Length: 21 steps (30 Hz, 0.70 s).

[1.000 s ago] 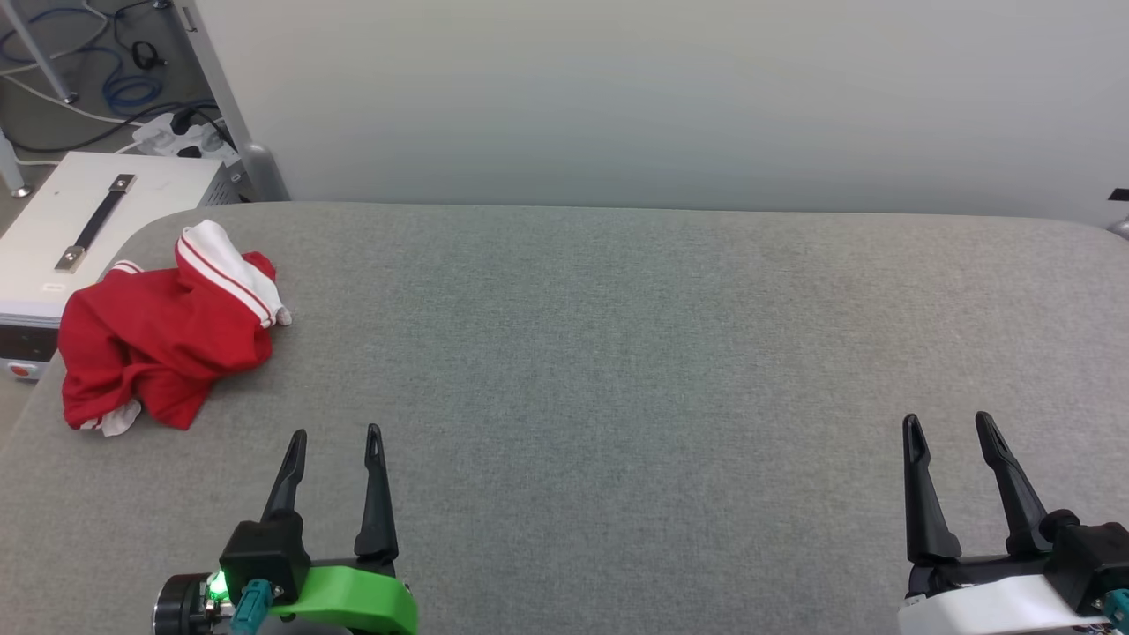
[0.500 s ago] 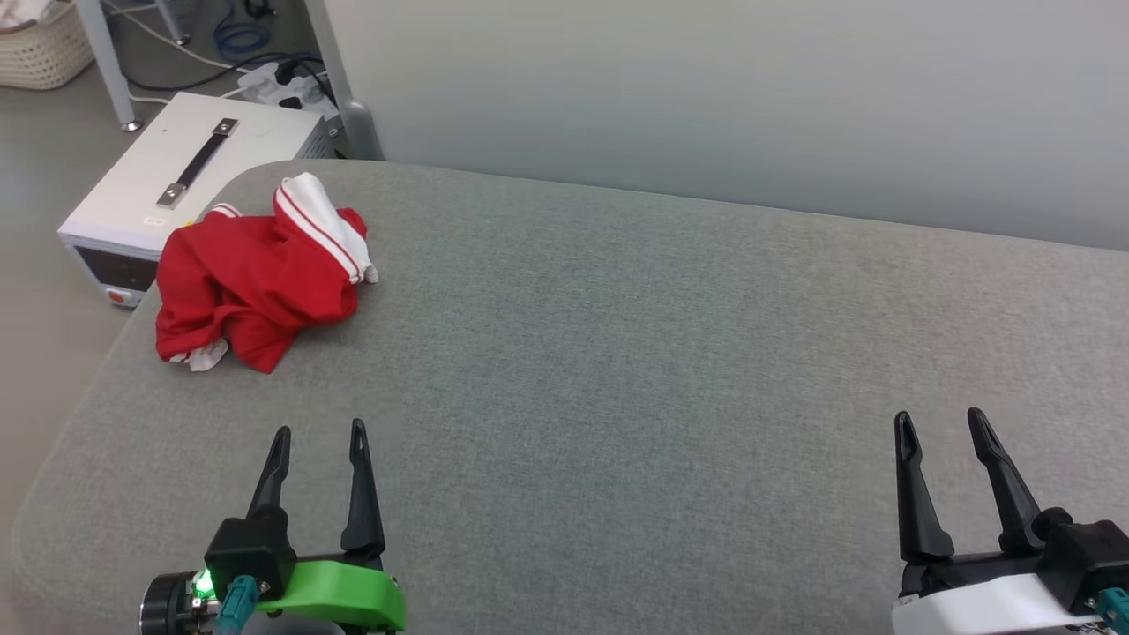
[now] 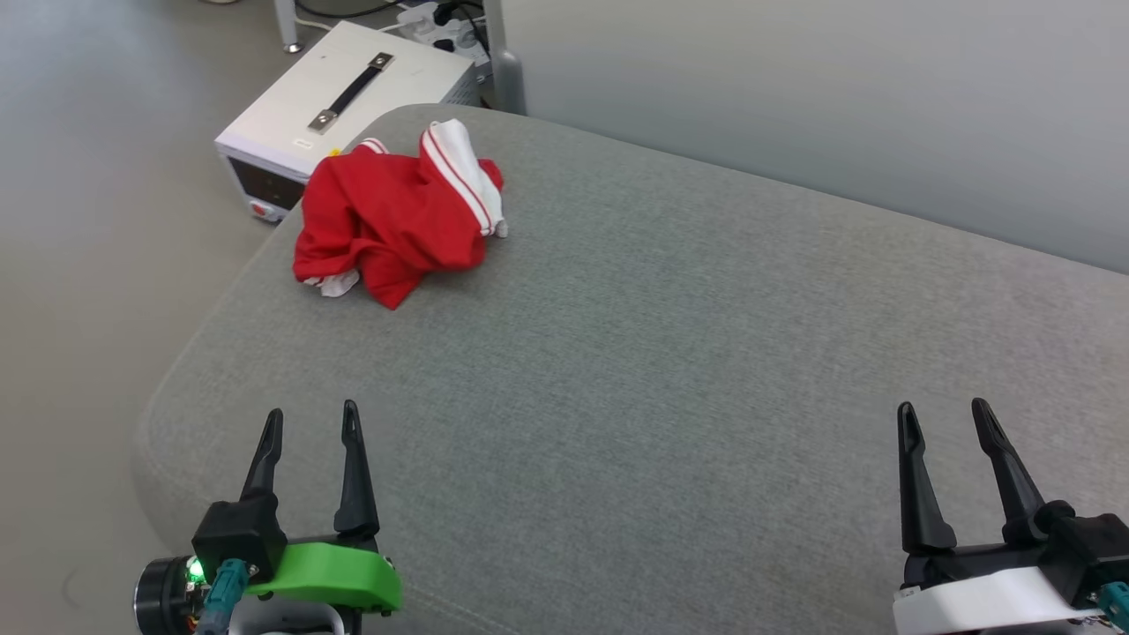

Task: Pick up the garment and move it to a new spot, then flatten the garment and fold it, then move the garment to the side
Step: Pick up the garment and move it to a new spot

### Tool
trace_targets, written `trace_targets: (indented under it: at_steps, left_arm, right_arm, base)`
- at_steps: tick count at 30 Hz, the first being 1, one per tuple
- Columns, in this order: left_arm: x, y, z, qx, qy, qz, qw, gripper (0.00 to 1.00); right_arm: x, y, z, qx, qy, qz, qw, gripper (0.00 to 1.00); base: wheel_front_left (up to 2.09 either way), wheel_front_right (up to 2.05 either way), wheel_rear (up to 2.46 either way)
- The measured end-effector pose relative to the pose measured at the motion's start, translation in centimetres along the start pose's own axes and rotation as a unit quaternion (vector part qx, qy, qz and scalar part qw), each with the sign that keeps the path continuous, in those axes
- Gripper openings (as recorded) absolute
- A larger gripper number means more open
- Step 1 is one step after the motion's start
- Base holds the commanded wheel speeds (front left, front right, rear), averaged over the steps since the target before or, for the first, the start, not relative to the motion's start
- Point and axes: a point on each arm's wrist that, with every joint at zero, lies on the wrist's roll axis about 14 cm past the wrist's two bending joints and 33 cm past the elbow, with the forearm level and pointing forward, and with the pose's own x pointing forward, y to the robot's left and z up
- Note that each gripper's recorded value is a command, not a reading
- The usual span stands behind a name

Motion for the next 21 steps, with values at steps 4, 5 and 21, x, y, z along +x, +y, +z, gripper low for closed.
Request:
trace_targets:
  at_steps: [4,5,21]
  left_arm:
    - [-1.0,2.5,0.2,0.002,0.001,0.04,0.999,1.0]
    - [-1.2,3.1,0.2,0.002,0.001,0.051,0.999,1.0]
    - [-3.7,7.7,0.8,0.009,0.001,0.129,0.992,1.0]
  right_arm:
    - [1.3,1.9,-0.7,0.008,0.003,0.032,0.999,1.0]
    - [1.7,2.4,-0.8,0.011,0.003,0.041,0.999,1.0]
    - [3.4,6.2,-1.9,0.026,0.011,0.1,0.995,1.0]
  base:
    - [0.0,0.0,0.0]
    - [0.0,0.0,0.0]
    - [0.0,0.0,0.0]
